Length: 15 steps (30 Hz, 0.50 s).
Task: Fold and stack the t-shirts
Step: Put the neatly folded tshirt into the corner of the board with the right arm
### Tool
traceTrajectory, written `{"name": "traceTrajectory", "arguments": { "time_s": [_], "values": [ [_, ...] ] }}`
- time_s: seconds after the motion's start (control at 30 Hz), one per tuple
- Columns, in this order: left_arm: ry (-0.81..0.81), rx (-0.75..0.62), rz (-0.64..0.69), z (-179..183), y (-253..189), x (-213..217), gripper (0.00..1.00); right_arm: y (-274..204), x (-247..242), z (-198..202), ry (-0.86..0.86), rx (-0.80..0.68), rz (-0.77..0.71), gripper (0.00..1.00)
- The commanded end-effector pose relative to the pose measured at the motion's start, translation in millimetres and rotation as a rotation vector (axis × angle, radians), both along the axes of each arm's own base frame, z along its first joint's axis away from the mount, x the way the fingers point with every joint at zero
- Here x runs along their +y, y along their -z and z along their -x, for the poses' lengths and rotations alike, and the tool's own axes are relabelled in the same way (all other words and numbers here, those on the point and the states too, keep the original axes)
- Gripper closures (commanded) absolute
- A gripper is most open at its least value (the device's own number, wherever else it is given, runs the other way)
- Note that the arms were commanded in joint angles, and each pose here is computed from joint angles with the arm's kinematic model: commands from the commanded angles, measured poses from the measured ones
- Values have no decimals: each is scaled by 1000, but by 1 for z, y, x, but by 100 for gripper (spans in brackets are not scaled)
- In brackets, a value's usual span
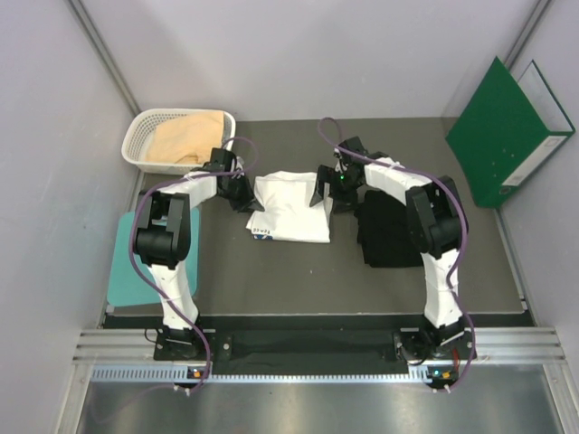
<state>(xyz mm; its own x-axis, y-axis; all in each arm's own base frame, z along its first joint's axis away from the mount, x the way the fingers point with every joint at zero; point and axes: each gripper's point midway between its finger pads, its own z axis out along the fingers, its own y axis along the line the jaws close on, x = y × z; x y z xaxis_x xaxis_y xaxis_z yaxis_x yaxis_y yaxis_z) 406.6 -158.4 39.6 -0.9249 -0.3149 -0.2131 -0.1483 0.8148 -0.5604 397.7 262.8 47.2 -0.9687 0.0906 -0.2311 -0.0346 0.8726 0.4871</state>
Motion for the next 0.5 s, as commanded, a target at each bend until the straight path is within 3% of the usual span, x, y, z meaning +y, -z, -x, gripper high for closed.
{"name": "traceTrajectory", "arguments": {
  "time_s": [0.0, 0.2, 0.3, 0.33, 0.4, 0.43, 0.47],
  "values": [
    [1, -33, 2, -11, -12, 3, 100, 23, 12, -5, 2, 28, -25, 14],
    [7, -36, 10, -12, -16, 2, 100, 51, 20, 6, -16, 75, -2, 19],
    [17, -42, 30, -12, -22, -1, 100, 58, 30, 11, -40, 82, -13, 34],
    [20, -50, 36, -13, -25, -2, 100, 63, 34, 15, -50, 90, -9, 45],
    [36, -50, 57, -11, -27, -6, 100, 65, 37, 19, -61, 100, -4, 57],
    [45, -48, 68, -10, -27, -7, 100, 66, 39, 22, -73, 103, -2, 73],
    [67, -43, 101, -7, -30, -12, 100, 65, 39, 25, -77, 106, 5, 79]
  ]
}}
